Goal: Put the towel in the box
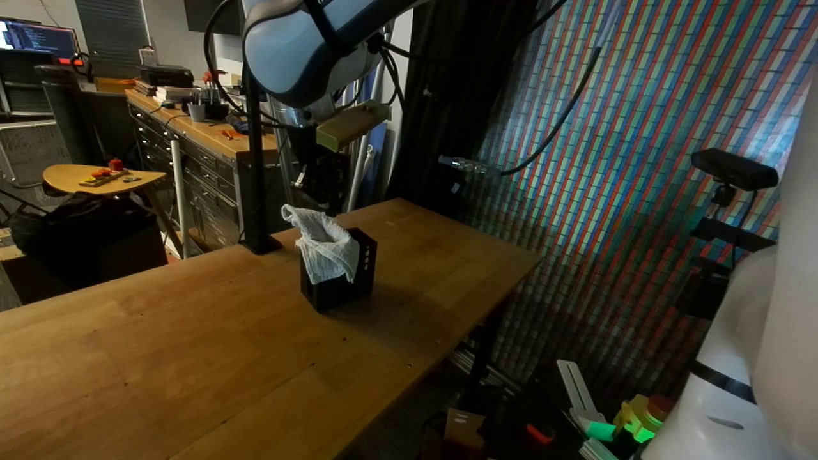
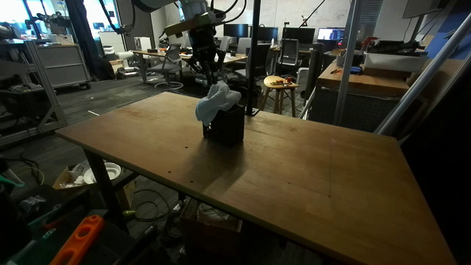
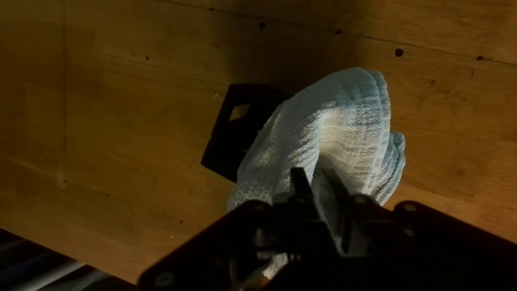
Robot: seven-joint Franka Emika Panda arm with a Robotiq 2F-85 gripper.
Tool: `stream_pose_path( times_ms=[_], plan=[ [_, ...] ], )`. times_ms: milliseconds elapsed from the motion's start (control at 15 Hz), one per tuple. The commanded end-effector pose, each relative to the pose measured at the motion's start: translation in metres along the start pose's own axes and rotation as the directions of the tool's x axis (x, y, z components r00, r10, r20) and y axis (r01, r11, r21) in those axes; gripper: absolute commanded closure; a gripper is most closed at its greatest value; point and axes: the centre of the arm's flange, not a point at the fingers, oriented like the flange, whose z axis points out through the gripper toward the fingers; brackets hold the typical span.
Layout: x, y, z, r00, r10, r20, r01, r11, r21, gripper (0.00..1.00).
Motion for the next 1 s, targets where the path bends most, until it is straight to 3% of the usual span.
stream_pose_path(
  times_ms=[0, 533, 933],
  plan=[
    [-0.006, 0.001, -0.014, 1.000, 0.002, -0.017, -0.003, 0.999, -0.034, 1.00],
    [0.007, 0.000, 0.010, 1.000, -0.003, -0.030, 0.003, 1.000, -0.005, 0.98],
    [0.016, 0.000, 0.060, 1.000, 0.012, -0.027, -0.011, 0.999, 0.046, 0.98]
  ],
)
